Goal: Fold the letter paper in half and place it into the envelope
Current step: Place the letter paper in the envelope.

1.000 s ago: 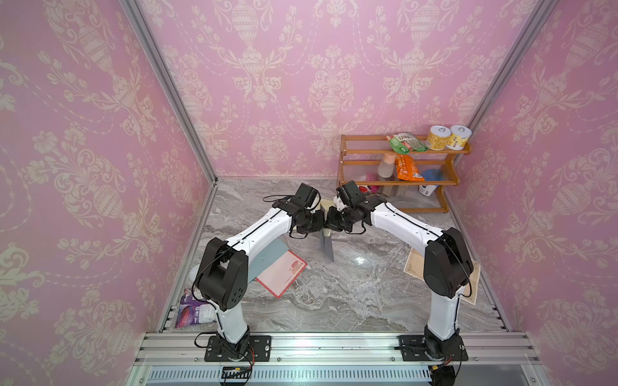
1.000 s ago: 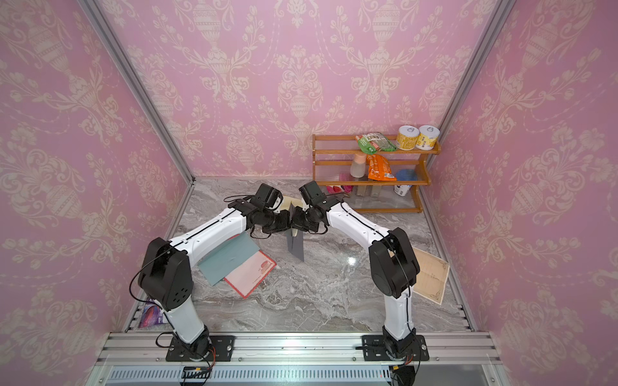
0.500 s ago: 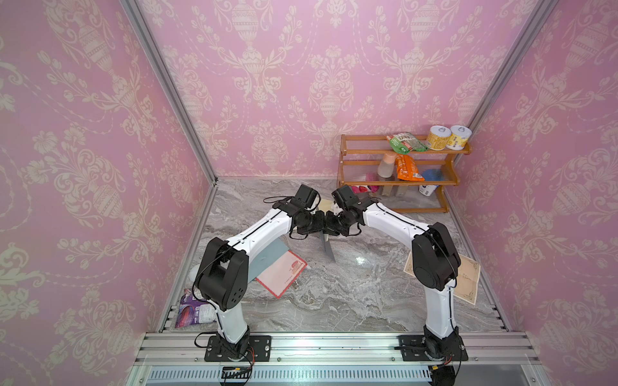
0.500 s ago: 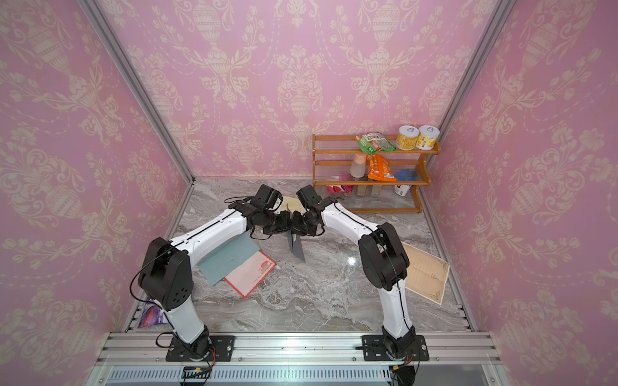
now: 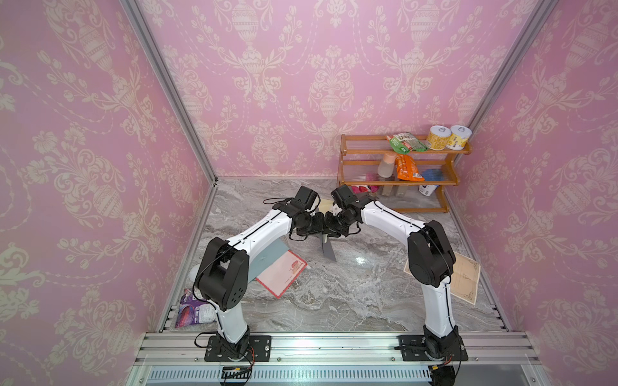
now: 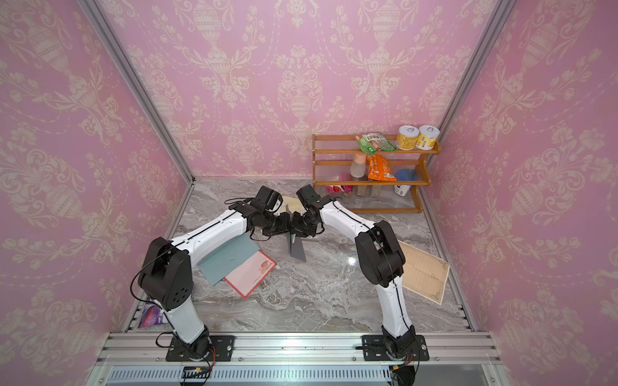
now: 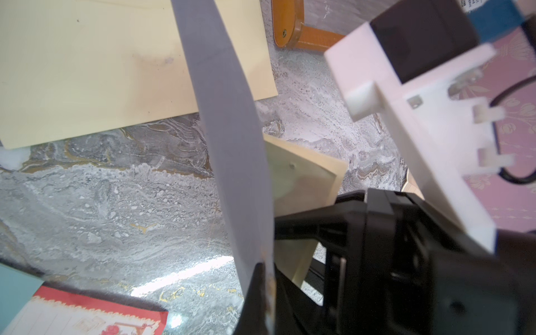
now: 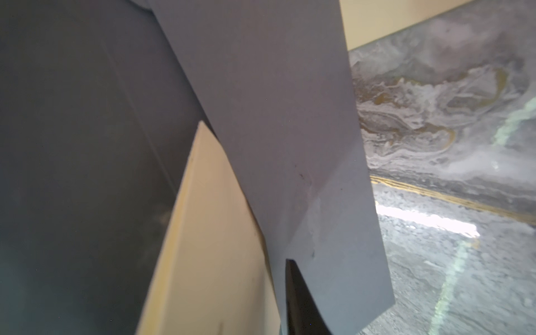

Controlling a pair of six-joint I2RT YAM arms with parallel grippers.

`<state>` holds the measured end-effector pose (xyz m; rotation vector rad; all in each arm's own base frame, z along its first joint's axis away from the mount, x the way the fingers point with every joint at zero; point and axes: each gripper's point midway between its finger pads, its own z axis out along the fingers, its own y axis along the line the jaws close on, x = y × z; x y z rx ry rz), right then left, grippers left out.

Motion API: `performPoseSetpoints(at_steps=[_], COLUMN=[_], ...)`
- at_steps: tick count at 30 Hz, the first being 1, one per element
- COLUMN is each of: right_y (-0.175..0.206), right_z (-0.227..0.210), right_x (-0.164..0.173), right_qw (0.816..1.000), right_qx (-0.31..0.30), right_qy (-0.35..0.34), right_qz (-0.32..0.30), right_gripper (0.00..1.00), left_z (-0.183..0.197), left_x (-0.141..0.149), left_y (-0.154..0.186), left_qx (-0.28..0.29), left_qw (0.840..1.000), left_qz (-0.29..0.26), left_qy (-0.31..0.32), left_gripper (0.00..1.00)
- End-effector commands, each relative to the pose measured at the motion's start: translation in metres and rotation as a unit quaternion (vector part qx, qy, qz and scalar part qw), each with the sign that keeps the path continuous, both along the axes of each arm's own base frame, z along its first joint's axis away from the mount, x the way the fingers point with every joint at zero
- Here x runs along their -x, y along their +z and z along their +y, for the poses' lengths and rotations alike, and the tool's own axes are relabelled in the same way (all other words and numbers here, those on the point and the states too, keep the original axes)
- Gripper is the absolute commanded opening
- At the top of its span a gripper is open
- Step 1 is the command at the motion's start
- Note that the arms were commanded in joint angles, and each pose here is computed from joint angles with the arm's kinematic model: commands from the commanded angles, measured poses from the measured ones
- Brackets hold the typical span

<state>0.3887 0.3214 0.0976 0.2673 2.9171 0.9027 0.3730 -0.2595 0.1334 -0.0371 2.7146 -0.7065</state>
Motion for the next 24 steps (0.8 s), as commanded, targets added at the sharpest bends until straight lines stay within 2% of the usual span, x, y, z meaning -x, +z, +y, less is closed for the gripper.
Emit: performPoseSetpoints(at_steps=[1, 9, 11, 13, 14, 24], right_y=[0.031, 0.045, 0.042, 0.038, 0.036, 0.029], right_z=[-0.002, -0.013, -0.015, -0.016, -0.017, -0.008], right_x=[0.001, -0.004, -0.005, -0.007, -0.008, -0.017], right_qw=[1.000, 0.999, 0.999, 0.999, 1.000, 1.000], right_qx=[-0.018, -0.016, -0.015, -0.013, -0.012, -0.028], right_qy=[0.010, 0.004, 0.004, 0.001, 0.000, 0.013], right_qz=[-0.018, -0.038, -0.035, -0.031, -0.028, -0.003], right_gripper=[0.29, 0.29, 0.20, 0.04, 0.00, 0.00], left_z=[-0.004, -0.002, -0.002, -0.003, -0.004, -0.020], left_x=[0.009, 0.010, 0.010, 0.010, 0.010, 0.010], left_y=[0.004, 0.002, 0.001, 0.002, 0.002, 0.011], left_qx=[0.009, 0.005, 0.006, 0.009, 0.009, 0.037], left_qw=[1.000, 1.000, 1.000, 1.000, 1.000, 0.997], left_qz=[-0.003, -0.003, -0.002, -0.003, -0.003, -0.021], left_qy=[-0.022, -0.023, -0.023, -0.023, -0.025, -0.057], left_gripper=[0.00, 0.00, 0.00, 0.00, 0.00, 0.00])
